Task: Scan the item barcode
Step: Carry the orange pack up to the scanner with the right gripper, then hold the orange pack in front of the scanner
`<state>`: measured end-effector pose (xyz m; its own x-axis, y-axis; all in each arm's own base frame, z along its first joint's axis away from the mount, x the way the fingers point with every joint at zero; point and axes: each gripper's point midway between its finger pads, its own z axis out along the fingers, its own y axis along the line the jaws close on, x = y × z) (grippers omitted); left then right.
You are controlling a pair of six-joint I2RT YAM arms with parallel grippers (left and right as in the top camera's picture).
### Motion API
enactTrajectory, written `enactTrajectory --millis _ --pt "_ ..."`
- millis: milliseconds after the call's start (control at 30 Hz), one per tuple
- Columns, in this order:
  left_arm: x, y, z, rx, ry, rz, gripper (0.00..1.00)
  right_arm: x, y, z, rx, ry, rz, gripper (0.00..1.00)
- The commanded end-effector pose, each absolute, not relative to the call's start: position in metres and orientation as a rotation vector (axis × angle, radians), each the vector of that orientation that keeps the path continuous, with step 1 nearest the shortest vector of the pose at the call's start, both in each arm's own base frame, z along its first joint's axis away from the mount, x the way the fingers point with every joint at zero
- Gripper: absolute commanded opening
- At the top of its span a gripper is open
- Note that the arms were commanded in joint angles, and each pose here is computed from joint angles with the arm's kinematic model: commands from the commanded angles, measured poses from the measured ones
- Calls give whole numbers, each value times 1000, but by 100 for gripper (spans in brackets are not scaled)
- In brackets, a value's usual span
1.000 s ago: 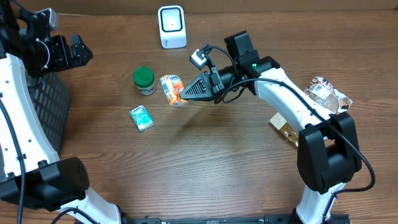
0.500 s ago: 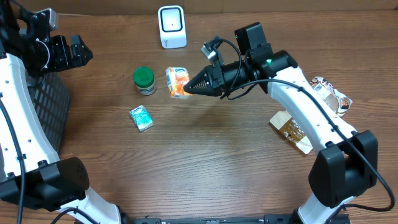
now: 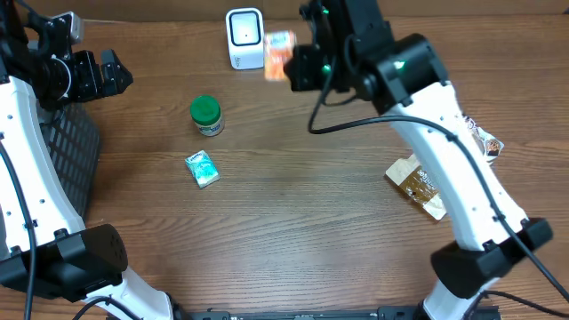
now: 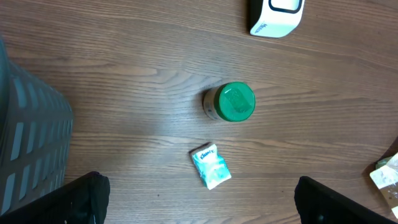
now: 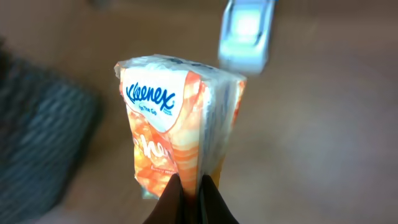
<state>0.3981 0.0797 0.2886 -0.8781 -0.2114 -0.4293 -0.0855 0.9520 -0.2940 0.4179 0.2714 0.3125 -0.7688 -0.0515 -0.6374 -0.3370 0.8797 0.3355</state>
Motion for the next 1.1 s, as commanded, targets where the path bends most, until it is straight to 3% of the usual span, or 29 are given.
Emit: enactTrajectory --millis 0,200,433,667,1067 --pt "395 80 302 -179 2600 -345 100 469 261 275 -277 2314 117 4" --pt "395 80 302 -179 2600 -345 99 537 267 255 -284 2029 -372 4" --pt "395 80 302 -179 2600 -345 100 586 310 219 -586 1808 -534 4" --pt "395 80 302 -179 2600 -345 99 607 338 178 -882 1678 -556 4" --pt "395 80 302 -179 2600 -344 100 620 328 119 -1020 1699 -590 4"
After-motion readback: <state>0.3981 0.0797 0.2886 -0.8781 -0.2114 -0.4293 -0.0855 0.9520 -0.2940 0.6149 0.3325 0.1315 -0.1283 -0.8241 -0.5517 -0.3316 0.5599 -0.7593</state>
